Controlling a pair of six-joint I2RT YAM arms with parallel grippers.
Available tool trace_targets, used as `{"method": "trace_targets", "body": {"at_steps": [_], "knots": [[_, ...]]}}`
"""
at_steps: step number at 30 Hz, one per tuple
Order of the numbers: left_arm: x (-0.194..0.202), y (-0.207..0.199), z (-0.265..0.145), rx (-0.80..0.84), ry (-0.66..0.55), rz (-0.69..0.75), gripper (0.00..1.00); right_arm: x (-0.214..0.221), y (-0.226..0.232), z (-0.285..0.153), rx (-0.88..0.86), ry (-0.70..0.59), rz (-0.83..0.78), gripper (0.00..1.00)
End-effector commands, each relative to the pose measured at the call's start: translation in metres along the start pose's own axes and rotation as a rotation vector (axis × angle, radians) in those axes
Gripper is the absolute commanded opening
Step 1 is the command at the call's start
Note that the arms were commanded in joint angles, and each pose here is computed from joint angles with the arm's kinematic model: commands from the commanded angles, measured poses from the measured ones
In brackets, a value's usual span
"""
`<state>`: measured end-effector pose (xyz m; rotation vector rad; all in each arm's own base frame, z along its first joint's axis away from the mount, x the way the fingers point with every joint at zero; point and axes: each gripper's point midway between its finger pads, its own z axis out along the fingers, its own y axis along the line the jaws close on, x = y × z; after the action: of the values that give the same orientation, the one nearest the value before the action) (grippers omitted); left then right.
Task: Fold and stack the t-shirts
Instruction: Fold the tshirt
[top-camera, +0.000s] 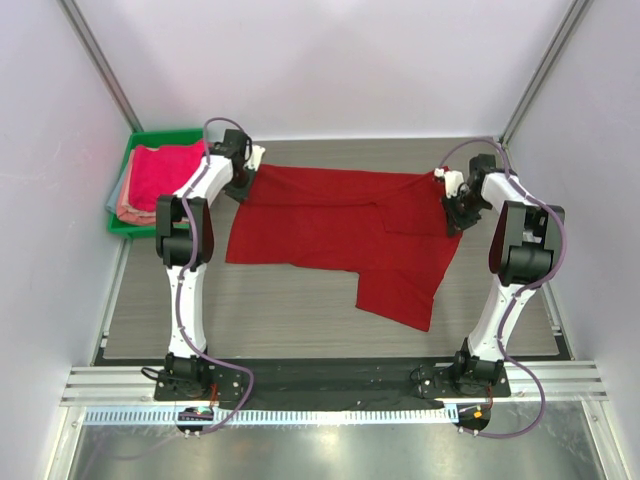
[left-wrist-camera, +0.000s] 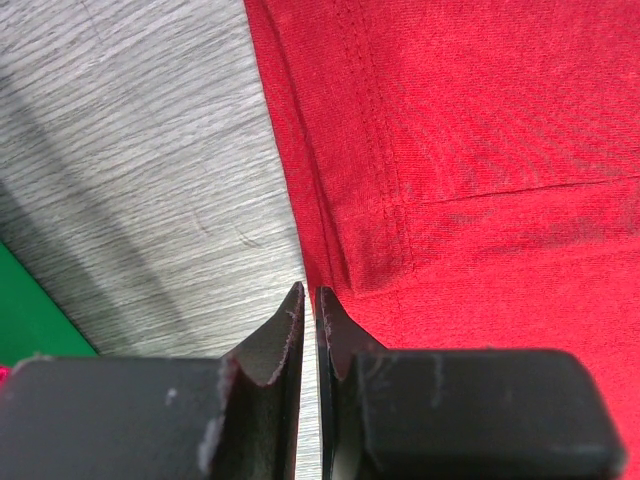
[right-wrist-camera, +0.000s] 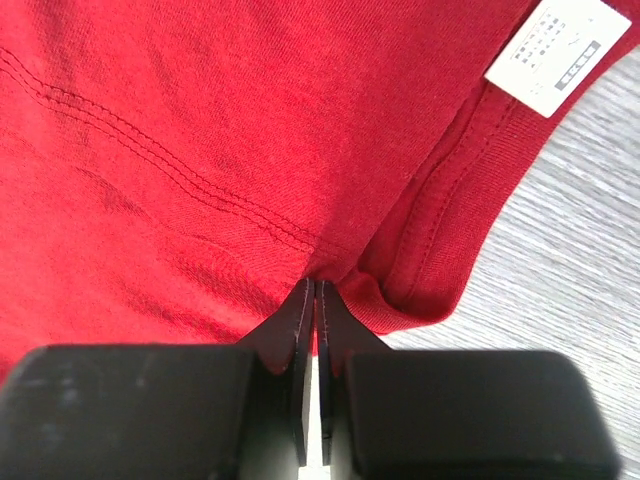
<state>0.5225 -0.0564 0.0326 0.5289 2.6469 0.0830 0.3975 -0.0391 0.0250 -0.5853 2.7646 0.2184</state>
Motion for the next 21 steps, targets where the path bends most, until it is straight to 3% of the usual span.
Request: {"method": "trace_targets", "body": {"at_steps": [1,6,21], "knots": [[-0.021,0.004,-0.025,-0.026,-0.075,0.013,0.09,-0.023,-0.004,-0.027,0.028,-0.083,-0.001,0.08],[-0.024,0.002,-0.026,-0.025,-0.083,0.016,0.08,-0.040,-0.002,-0.060,0.065,-0.161,-0.019,0.05],[-0.032,0.002,-0.027,-0.023,-0.106,0.012,0.08,-0.027,0.026,-0.097,0.029,-0.182,-0.009,0.02]]}}
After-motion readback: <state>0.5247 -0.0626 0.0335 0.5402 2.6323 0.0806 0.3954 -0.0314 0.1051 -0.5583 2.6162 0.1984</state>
